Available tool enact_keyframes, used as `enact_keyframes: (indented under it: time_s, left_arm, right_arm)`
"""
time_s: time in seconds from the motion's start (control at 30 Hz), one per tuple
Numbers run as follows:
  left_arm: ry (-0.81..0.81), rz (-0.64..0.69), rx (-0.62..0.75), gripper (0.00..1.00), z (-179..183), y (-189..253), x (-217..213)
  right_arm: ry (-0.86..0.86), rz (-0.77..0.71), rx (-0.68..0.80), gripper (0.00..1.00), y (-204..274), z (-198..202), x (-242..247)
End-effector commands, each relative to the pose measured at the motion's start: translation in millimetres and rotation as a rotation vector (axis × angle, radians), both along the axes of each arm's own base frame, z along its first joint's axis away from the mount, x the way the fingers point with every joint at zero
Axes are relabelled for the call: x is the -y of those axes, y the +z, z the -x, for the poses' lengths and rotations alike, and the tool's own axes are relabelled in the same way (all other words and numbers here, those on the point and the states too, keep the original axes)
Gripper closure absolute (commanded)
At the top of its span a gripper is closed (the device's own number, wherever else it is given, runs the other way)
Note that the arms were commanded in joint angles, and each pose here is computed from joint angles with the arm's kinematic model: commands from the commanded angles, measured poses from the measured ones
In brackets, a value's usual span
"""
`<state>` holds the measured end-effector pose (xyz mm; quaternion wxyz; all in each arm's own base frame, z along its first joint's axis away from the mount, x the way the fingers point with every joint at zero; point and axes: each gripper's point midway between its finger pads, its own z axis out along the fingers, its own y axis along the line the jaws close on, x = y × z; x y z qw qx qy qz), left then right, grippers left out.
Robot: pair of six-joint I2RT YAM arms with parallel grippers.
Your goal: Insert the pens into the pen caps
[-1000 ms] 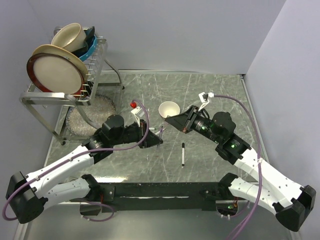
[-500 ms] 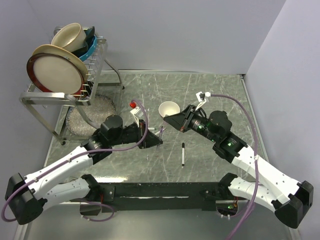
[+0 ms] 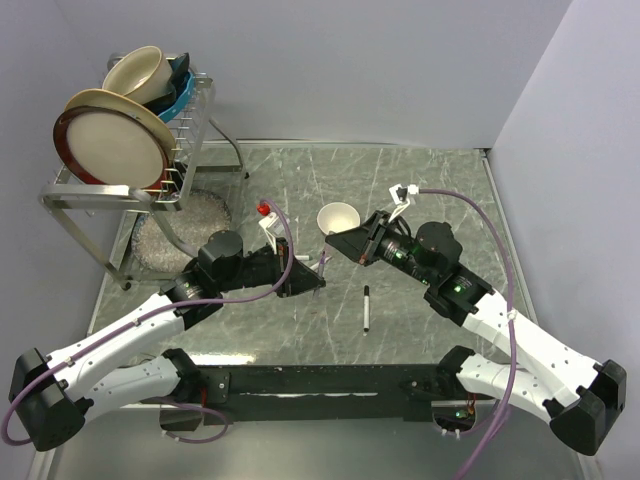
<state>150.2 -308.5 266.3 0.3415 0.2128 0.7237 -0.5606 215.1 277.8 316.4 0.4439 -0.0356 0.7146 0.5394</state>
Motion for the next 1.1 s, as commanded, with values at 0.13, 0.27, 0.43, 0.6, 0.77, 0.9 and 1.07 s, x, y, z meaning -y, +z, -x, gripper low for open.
enact_keyframes:
  time_s: [0.13,0.27,0.43,0.6,0.77,0.9,1.07]
  left_arm:
    - [-0.017,0.048,0.048,0.99,2,15,2]
    - [-0.018,0.046,0.048,0.99,2,14,3]
    - [-0.020,0.045,0.046,0.99,2,14,2]
    - [-0.011,0.040,0.045,0.99,2,11,1]
    - [-0.007,0.038,0.046,0.99,2,10,-1]
    - [-0.007,0.036,0.046,0.99,2,9,-1]
    - [-0.004,0.033,0.045,0.99,1,8,-1]
  right_arm:
    - [0.018,-0.033,0.040,1.00,18,3,-5]
    - [0.013,-0.036,0.041,1.00,19,3,-4]
    - [0.001,-0.027,0.039,1.00,20,0,-4]
    - [-0.008,-0.024,0.040,1.00,23,-3,-5]
    - [-0.019,-0.029,0.048,1.00,28,-3,-3]
    - [-0.021,-0.029,0.053,1.00,31,-3,-1]
    - [-0.019,-0.021,0.053,1.00,31,-2,-1]
